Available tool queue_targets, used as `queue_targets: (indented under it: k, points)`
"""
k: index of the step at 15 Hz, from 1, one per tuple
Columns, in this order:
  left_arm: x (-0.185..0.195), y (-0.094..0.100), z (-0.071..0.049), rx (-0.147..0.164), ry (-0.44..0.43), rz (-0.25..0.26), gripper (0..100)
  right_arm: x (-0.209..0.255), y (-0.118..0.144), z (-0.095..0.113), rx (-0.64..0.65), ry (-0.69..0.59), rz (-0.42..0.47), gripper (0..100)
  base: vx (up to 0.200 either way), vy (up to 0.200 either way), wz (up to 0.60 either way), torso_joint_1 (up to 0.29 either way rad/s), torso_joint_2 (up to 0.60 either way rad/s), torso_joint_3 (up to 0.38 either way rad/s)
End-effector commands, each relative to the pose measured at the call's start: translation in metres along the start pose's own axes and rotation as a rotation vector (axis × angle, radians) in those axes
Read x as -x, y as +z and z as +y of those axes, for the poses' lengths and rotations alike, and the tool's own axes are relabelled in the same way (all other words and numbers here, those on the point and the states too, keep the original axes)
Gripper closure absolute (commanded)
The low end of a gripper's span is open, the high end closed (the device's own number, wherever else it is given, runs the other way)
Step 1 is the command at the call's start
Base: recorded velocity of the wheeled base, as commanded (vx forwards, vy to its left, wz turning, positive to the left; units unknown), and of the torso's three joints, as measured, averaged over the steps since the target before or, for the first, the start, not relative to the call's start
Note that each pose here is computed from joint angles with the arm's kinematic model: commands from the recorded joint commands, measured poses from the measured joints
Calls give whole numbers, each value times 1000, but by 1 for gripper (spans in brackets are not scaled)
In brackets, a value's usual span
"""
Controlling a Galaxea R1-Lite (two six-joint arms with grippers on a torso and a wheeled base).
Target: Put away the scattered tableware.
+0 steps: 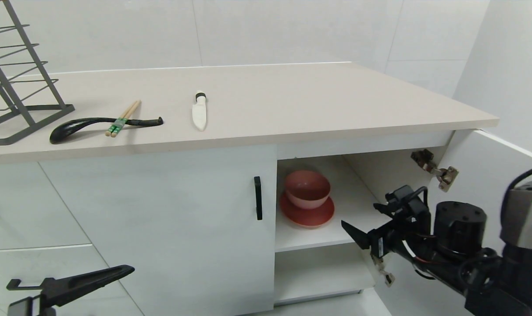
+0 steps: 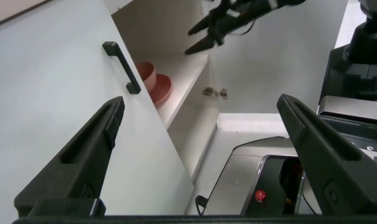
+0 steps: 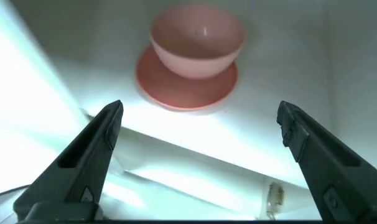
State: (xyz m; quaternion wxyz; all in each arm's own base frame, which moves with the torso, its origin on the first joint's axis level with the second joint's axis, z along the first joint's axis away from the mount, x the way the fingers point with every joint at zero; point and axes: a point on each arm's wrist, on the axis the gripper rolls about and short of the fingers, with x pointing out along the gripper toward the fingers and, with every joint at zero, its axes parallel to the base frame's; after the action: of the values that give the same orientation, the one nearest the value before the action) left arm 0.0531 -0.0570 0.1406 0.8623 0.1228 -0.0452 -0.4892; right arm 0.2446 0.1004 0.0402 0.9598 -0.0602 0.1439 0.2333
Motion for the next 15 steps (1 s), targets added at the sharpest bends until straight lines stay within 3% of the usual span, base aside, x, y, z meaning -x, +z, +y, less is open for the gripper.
queue_targets:
  k: [1, 5, 9, 12, 14, 15]
  points:
    - [0, 0, 1, 2, 7, 5, 0, 62, 27, 7, 17, 7, -113, 0, 0, 0, 0, 0, 0, 0]
    - [1, -1, 1, 3, 21, 11, 0, 112, 55, 2, 15, -36, -300, 0, 0, 0, 0, 0, 0, 0]
    - [3, -3, 2, 10, 36, 25, 0, 148, 62, 4, 21, -39, -336, 0, 0, 0, 0, 0, 0, 0]
    - [12, -7, 0, 15, 67, 45, 0, 186, 51, 6, 12, -66, -292, 0, 0, 0, 0, 0, 0, 0]
    - [22, -7, -3, 10, 88, 27, 0, 212, 41, 8, 11, -101, -297, 0, 0, 0, 0, 0, 0, 0]
    - [28, -7, -5, 24, 109, 13, 0, 224, 36, 8, 11, -136, -314, 0, 0, 0, 0, 0, 0, 0]
